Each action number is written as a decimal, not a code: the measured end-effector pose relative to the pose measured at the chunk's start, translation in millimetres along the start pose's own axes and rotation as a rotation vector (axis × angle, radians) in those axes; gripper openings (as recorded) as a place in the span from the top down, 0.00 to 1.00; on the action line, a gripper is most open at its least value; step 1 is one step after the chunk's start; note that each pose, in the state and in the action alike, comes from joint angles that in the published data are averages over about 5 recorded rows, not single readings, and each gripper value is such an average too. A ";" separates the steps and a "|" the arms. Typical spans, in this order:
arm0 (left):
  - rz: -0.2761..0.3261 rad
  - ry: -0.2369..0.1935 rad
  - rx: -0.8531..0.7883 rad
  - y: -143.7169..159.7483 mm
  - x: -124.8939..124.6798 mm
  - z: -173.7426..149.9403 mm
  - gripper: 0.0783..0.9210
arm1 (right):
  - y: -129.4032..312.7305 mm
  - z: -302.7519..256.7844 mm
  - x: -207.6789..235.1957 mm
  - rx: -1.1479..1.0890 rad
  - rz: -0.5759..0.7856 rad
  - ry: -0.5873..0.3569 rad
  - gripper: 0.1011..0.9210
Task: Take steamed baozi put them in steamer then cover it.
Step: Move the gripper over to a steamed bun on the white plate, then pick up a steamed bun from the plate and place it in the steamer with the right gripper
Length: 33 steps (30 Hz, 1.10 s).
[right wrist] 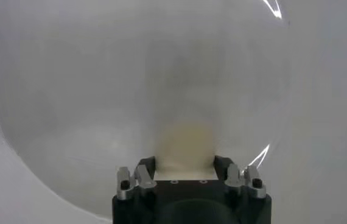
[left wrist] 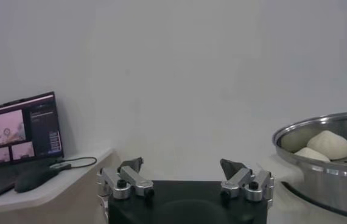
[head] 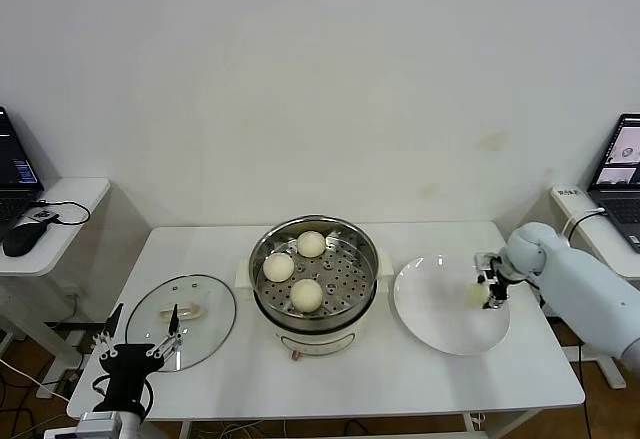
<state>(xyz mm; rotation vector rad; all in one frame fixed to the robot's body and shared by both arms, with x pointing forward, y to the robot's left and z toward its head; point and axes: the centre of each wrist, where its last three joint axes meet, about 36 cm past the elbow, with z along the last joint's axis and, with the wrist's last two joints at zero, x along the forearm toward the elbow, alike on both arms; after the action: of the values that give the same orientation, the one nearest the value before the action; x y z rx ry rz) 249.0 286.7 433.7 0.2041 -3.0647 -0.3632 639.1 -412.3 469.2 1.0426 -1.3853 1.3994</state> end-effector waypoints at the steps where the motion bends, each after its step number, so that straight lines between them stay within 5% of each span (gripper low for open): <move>1: 0.001 -0.001 0.000 0.0 -0.1 -0.4 0.12 | -1.5 -0.2 6.6 0.000 0.004 -0.004 0.38; 10: 0.009 -0.009 0.003 -2.3 -0.8 -2.7 0.12 | -26.4 -27.0 96.9 0.030 0.092 -0.067 0.38; 20: 0.008 -0.018 0.006 -2.1 -2.5 -4.9 0.12 | -48.6 -118.1 204.5 0.111 0.185 -0.216 0.37; 33: -0.006 -0.020 0.013 -0.9 -1.2 -5.9 0.12 | -39.3 -245.6 217.8 0.125 0.123 -0.347 0.36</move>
<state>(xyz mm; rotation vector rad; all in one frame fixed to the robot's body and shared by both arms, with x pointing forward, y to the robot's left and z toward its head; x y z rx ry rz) 250.6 284.7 439.1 0.2117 -3.0875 -0.3475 625.5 -161.0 683.6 1.3495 -1.6505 1.4570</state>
